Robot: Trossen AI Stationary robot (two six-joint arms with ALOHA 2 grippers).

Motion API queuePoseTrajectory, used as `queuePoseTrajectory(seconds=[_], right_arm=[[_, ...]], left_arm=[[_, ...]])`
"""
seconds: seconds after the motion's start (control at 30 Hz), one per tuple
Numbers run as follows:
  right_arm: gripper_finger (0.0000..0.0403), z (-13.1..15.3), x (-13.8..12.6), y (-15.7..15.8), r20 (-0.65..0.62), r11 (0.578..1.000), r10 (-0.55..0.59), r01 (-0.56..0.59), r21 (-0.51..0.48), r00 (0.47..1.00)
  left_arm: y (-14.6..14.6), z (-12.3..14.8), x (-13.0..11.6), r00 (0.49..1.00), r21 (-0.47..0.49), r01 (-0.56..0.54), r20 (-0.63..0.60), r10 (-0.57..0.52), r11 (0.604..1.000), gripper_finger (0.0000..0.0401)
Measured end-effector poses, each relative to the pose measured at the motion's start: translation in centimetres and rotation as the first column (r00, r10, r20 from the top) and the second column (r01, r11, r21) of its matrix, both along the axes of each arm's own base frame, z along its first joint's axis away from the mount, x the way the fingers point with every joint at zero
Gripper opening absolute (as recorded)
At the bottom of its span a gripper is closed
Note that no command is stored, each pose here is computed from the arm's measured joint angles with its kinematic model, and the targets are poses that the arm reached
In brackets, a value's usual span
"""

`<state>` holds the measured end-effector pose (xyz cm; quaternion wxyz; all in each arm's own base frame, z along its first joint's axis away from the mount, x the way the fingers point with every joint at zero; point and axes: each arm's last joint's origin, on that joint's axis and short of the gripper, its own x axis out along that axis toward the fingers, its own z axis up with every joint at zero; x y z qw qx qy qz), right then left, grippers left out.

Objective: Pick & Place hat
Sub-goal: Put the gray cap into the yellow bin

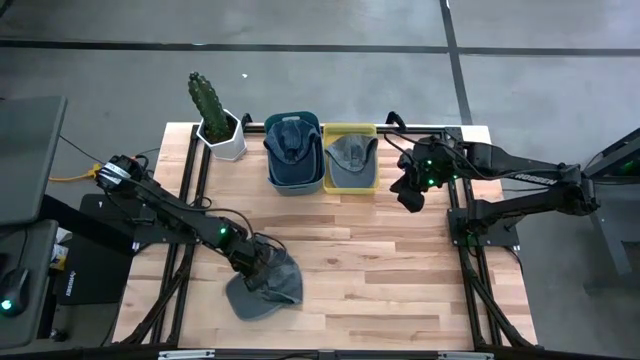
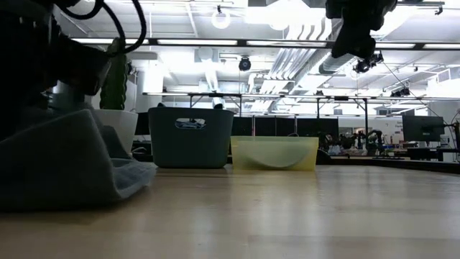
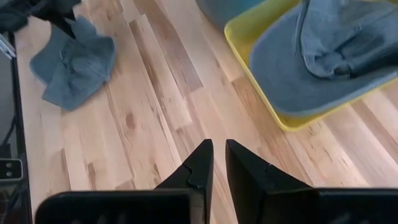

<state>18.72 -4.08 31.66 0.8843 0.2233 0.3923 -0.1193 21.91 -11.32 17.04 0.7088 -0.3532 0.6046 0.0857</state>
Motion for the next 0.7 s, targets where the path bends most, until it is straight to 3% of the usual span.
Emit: queuePoseTrajectory(seconds=[0.47,0.7], right_arm=[[0.0046,-0.3,-0.4,-0.2,-0.056,0.998,-0.056,0.054,-0.045,0.997],[0.0049,0.6,-1.5,-0.1,-0.012,0.988,-0.115,0.113,-0.108,0.993]], left_arm=[[-0.1,0.5,0.8,0.991,0.014,-0.112,0.082,0.110,0.994,0.0000],[0.2,0.7,1.5,0.974,0.012,-0.174,0.148,0.170,0.985,0.0000]])
